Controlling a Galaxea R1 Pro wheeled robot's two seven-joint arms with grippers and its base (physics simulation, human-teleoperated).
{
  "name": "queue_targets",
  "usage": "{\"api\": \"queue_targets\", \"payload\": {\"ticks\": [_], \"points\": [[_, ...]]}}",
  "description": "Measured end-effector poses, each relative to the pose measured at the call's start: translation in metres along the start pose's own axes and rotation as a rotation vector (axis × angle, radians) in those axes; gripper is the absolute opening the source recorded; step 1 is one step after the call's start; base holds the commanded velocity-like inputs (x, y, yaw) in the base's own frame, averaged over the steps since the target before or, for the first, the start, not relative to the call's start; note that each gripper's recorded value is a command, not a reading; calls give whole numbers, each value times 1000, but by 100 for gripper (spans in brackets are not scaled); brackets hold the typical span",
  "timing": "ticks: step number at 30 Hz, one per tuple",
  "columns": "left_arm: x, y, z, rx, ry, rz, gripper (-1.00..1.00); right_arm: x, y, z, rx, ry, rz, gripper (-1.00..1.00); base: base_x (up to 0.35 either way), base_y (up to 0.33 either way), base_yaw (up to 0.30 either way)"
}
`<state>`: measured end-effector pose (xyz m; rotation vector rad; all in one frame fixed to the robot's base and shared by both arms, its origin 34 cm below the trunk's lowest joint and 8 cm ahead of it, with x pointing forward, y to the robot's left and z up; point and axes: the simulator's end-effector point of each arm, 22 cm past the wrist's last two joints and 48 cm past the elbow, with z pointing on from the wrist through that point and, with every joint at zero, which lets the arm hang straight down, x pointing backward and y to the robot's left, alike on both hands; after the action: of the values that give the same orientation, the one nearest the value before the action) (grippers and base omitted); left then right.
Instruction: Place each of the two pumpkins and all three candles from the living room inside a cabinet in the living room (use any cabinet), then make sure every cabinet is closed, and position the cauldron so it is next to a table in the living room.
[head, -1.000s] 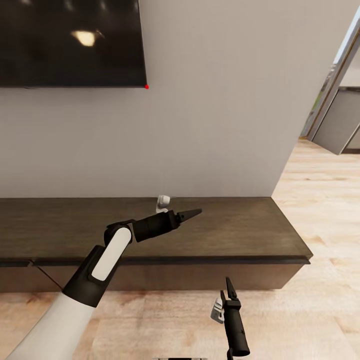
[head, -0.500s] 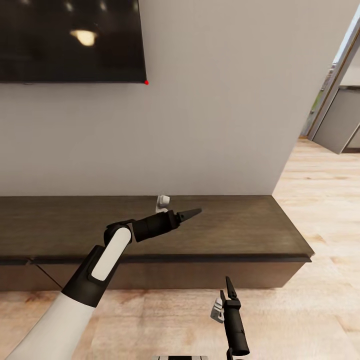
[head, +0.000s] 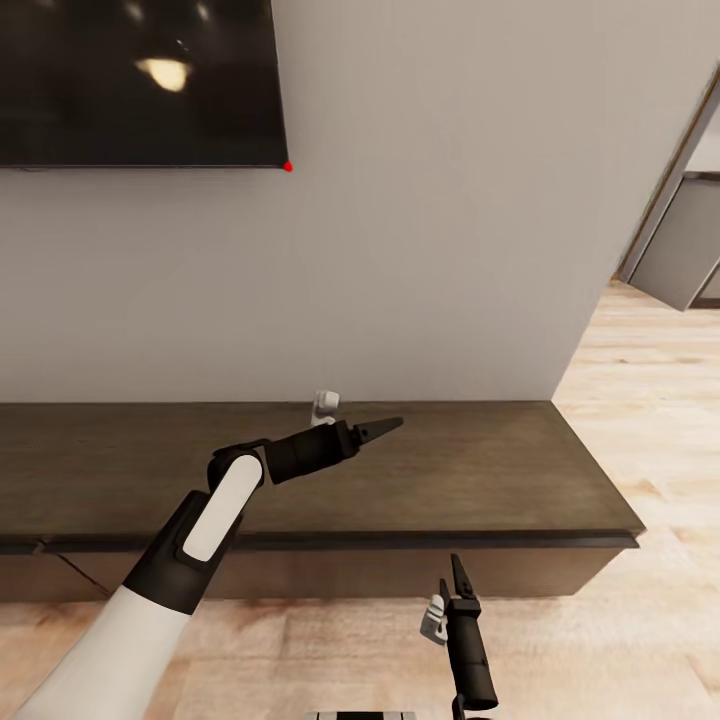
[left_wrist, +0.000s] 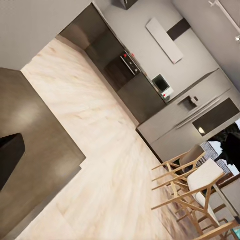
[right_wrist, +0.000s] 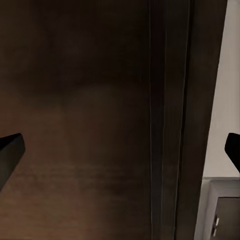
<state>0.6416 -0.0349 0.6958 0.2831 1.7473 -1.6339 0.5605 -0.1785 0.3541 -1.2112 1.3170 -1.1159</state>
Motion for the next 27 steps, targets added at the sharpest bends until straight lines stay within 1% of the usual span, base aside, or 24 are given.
{"api": "queue_targets", "payload": {"ticks": [3, 6, 27], "points": [[0, -1, 0, 2, 0, 0, 100, 0, 0, 0, 0, 1, -1, 100, 249, -35, 0], [0, -1, 0, 3, 0, 0, 100, 0, 0, 0, 0, 4, -3, 100, 66, -14, 0], [0, 0, 0, 1, -1, 0, 100, 2, 0, 0, -1, 8, 1, 100, 2, 0, 0]]}}
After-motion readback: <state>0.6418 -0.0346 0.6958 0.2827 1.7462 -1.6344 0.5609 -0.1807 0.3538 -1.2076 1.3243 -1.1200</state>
